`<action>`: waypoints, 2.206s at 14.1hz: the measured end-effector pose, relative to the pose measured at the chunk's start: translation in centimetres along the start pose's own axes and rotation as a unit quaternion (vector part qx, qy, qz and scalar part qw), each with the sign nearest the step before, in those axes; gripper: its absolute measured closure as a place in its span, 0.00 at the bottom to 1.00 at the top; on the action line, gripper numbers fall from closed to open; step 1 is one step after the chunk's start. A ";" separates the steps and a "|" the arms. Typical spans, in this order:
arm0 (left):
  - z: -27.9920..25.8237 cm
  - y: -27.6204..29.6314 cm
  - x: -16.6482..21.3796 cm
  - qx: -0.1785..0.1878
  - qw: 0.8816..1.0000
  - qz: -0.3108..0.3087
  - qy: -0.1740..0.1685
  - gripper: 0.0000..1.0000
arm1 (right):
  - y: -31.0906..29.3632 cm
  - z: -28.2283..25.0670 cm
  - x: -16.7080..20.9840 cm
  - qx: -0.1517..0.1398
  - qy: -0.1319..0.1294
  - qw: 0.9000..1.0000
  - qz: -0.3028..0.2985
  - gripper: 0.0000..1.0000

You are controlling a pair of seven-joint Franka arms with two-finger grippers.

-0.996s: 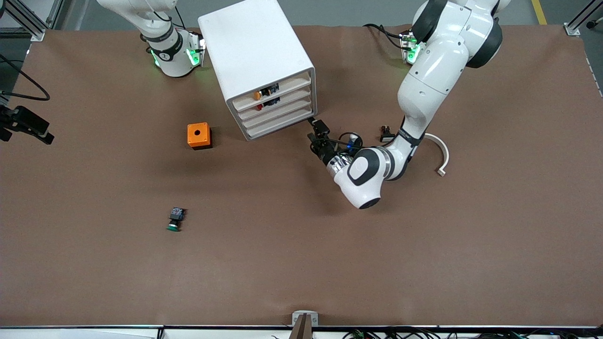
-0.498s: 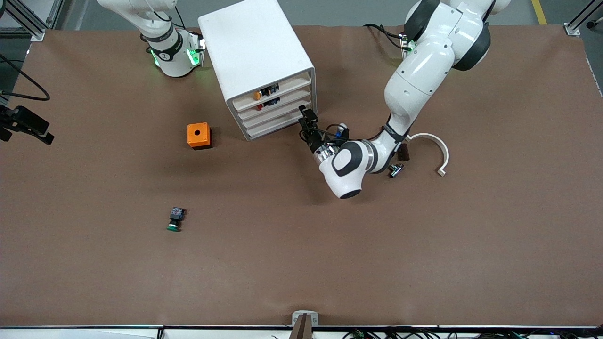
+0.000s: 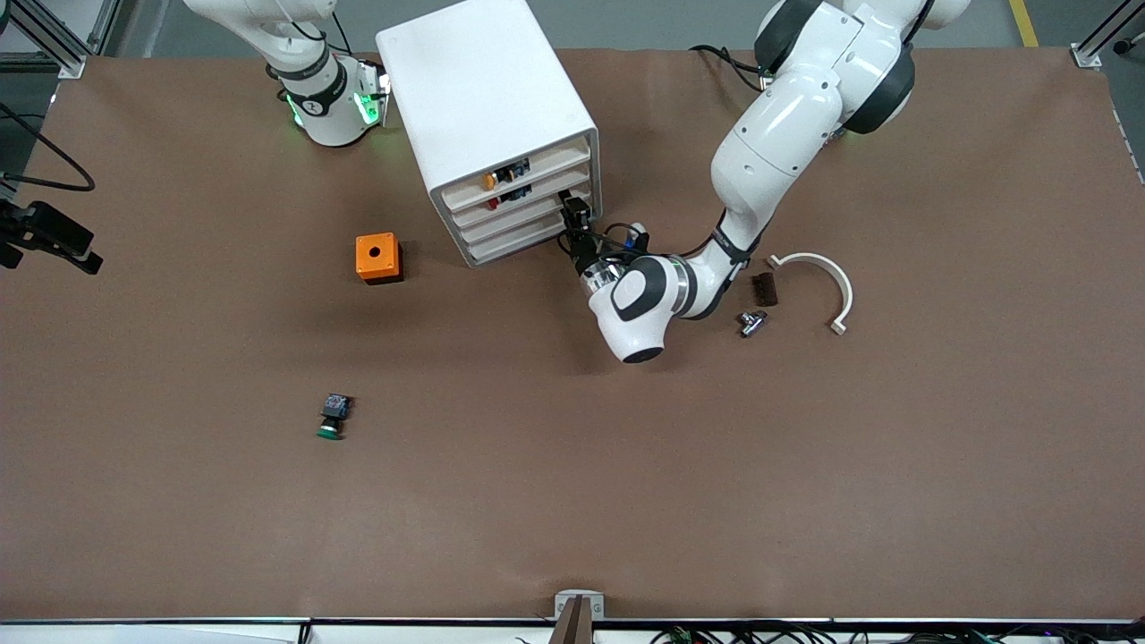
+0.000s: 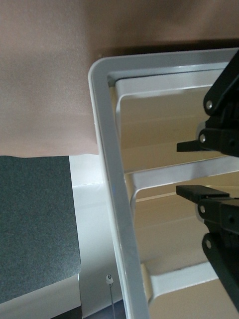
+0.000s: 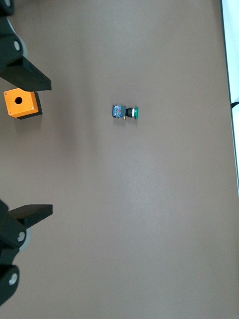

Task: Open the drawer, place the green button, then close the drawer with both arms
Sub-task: 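Grasp the drawer front edge with the left gripper, then pull the drawer open with the left gripper while the right gripper reaches out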

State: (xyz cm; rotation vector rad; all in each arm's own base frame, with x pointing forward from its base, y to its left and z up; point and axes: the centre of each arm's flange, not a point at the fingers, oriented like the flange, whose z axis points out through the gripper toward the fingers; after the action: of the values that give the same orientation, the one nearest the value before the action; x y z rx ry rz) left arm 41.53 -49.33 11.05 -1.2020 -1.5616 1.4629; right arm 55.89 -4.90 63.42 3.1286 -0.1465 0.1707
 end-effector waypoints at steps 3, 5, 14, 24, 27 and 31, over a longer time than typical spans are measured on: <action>0.1 0.0 0.0 0.000 1.000 -0.001 0.001 0.80 | 0.0 0.0 0.0 0.000 0.000 1.000 0.000 0.00; -0.1 0.0 0.0 -0.001 1.000 -0.011 0.000 0.84 | 0.0 0.0 0.0 0.000 0.000 1.000 0.000 0.00; -3.0 0.2 0.9 -0.006 0.999 -0.031 -0.023 0.85 | -0.1 0.4 0.1 0.000 -0.003 1.000 -0.001 0.00; -13.9 0.1 4.5 -0.035 0.992 -0.027 -0.116 0.85 | -7.8 11.8 3.7 0.004 -0.069 0.996 -0.060 0.00; -14.9 0.1 5.0 -0.038 0.991 -0.026 -0.124 0.84 | -9.0 15.5 4.4 0.005 -0.088 0.994 -0.067 0.00; -16.0 -0.1 5.4 -0.054 0.987 0.077 -0.127 0.56 | -11.2 21.0 4.6 0.002 -0.124 0.989 -0.080 0.00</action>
State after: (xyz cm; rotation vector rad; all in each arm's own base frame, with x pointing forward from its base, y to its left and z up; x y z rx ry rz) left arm 54.34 -38.53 12.79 -1.2602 -1.7701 1.7056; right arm 63.76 5.60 43.01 3.1333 0.1043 -0.2209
